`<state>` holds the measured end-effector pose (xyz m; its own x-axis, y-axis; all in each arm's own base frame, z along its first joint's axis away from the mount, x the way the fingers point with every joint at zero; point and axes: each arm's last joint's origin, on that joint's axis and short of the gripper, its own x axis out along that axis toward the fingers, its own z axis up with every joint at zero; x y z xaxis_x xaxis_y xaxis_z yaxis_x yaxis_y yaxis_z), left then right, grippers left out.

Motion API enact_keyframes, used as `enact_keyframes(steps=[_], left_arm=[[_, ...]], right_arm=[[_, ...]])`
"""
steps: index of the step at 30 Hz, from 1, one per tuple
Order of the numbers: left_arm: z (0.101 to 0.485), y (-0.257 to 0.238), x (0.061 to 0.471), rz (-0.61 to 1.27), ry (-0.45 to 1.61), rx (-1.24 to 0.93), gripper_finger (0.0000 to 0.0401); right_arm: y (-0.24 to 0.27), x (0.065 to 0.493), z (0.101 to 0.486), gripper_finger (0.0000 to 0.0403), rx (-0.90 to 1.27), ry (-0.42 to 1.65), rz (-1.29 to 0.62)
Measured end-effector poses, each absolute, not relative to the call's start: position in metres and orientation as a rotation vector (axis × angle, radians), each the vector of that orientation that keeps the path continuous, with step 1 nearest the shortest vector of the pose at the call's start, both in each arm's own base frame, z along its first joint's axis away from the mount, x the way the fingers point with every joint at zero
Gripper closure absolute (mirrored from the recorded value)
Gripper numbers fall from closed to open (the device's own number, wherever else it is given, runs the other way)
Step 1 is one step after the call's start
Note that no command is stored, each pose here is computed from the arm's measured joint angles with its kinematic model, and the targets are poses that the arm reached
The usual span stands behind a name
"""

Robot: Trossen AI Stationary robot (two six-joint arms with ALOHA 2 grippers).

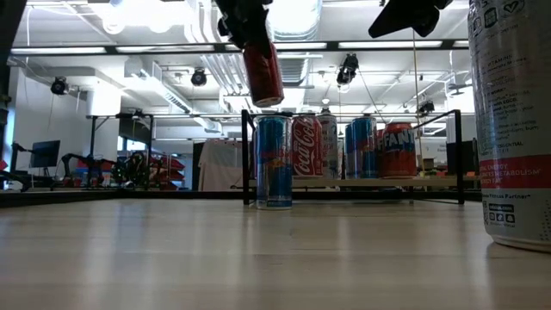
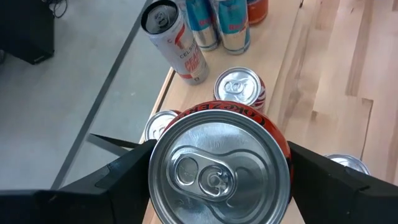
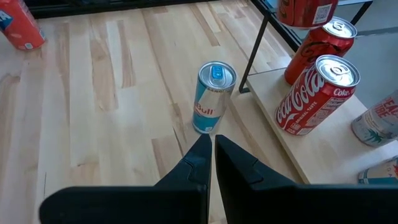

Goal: Place canned beverage on shelf
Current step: Put the red and black soda can on the shelf

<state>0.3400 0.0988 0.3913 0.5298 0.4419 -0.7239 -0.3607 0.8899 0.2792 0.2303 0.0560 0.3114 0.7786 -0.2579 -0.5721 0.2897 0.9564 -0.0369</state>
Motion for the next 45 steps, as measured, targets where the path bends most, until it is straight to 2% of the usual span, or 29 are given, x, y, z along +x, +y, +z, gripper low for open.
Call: enact_keyframes(steps=[45], left_arm=[[0.373, 0.101, 0.354, 0.449, 0.959, 0.096, 0.0103]], right_arm=[[0.056, 0.23, 0.309, 0.039, 0.052, 0.62, -0.294]])
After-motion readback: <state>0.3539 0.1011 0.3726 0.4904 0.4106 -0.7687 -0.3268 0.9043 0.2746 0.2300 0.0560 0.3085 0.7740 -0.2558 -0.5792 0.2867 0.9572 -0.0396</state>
